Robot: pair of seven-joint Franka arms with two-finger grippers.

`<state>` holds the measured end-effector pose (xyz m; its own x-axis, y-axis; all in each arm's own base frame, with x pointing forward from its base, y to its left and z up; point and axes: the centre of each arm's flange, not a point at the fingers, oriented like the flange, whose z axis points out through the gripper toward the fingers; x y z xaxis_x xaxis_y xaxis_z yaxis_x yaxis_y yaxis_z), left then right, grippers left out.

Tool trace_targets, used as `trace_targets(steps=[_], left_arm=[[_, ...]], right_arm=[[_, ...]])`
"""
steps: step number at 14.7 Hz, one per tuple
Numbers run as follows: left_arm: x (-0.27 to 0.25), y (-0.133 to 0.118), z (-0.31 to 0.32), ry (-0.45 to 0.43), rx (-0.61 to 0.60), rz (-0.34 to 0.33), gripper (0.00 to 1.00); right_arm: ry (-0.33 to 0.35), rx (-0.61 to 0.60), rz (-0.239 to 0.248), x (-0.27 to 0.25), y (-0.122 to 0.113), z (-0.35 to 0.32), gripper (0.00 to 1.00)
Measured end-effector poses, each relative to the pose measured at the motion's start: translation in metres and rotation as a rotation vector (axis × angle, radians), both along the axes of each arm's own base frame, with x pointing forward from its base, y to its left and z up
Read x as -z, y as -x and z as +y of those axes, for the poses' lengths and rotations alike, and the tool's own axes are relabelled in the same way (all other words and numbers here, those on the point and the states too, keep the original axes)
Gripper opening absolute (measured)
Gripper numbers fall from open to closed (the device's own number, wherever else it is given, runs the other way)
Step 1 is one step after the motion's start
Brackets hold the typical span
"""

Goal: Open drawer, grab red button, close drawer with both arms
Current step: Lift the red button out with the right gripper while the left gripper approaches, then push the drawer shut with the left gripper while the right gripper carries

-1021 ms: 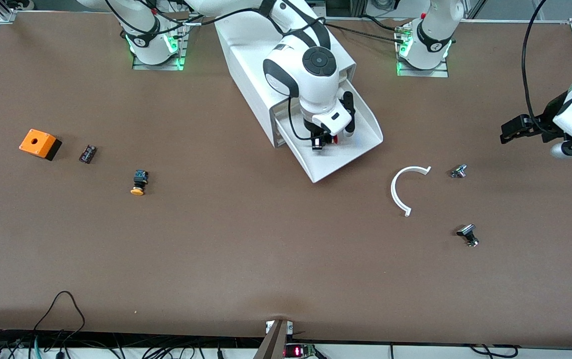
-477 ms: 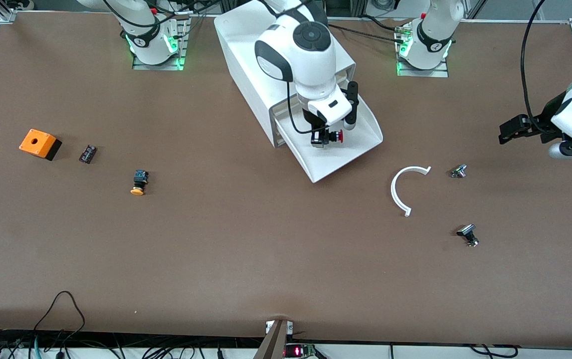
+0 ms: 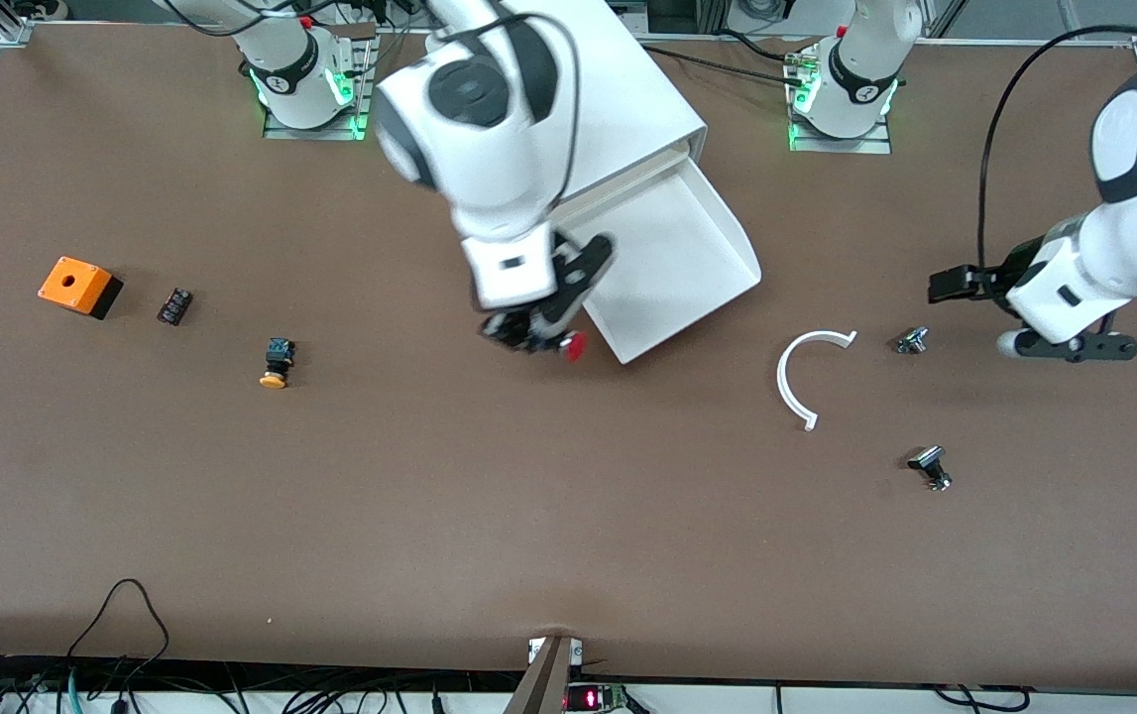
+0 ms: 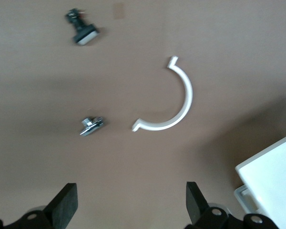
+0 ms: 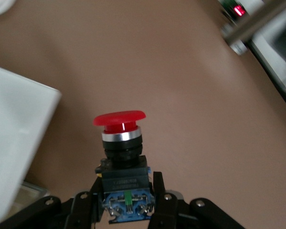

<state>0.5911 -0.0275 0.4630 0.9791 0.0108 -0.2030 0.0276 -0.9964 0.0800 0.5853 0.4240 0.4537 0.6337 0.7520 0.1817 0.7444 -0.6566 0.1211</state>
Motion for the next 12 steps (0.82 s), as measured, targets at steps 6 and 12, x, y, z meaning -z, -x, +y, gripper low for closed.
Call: trace_targets(steps=[6, 12], left_arm=[[0.100, -0.001, -0.122, 0.022, -0.281, -0.137, 1.00], [0.177, 0.051, -0.194, 0.019, -0.435, -0.116, 1.00]], right_arm=[[0.023, 0.581, 0.157, 0.059, -0.032, -0.177, 0.41], [0.064, 0.842, 0.249, 0.165, -0.001, -0.264, 0.41]])
